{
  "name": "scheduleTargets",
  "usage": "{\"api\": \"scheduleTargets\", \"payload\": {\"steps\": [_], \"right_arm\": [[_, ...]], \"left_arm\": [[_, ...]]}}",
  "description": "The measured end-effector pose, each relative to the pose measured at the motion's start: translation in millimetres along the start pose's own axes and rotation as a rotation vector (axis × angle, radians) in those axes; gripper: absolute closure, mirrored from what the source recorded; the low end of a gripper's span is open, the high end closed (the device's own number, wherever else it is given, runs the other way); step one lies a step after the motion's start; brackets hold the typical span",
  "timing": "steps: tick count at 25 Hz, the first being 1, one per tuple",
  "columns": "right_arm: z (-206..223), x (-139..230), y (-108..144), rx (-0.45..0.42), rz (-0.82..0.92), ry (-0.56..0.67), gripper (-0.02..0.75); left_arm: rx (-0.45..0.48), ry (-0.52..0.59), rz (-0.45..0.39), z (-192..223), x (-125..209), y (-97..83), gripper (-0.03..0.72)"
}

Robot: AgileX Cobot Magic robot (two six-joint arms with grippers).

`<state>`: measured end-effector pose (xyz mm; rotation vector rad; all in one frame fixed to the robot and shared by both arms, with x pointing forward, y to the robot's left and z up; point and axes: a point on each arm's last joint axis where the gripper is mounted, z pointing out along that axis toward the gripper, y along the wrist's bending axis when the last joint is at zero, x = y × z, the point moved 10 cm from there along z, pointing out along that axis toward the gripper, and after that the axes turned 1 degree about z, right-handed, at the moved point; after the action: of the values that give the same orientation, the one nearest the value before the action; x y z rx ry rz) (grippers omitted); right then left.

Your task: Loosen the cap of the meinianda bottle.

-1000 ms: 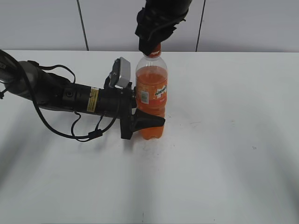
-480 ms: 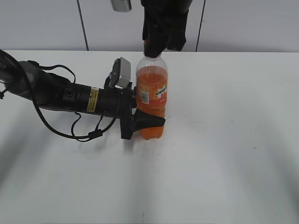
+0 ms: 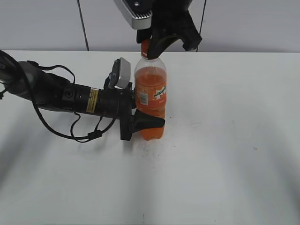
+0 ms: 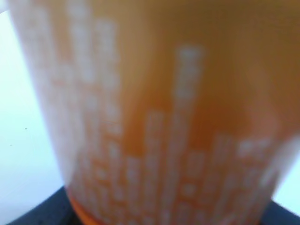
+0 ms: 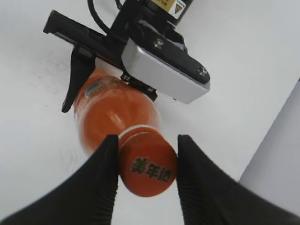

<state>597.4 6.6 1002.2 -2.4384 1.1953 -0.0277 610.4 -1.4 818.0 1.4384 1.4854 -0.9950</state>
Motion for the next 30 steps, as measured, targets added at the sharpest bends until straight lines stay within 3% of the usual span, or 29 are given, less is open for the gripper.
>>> {"api": "scheduleTargets", "payload": {"steps": [10,18,30], "right_arm": [[-0.2,-2.4,0.1,0.000,-0.057,-0.017,0.457],[-0.2,-2.4,-0.1,0.000,0.058,-0.017,0.455],[5.0,-10.0,-1.2,-0.003,0.137,-0.052,0.391]], "left_arm": [[0.002,-0.002,0.006,-0.6,-0.1,-0.2,0.293],[0.002,-0.002,0.006,-0.6,-0.1,-0.2,0.293],[-0.010,-0.001,-0.008,0.1,-0.4,2.1,0.293]]}}
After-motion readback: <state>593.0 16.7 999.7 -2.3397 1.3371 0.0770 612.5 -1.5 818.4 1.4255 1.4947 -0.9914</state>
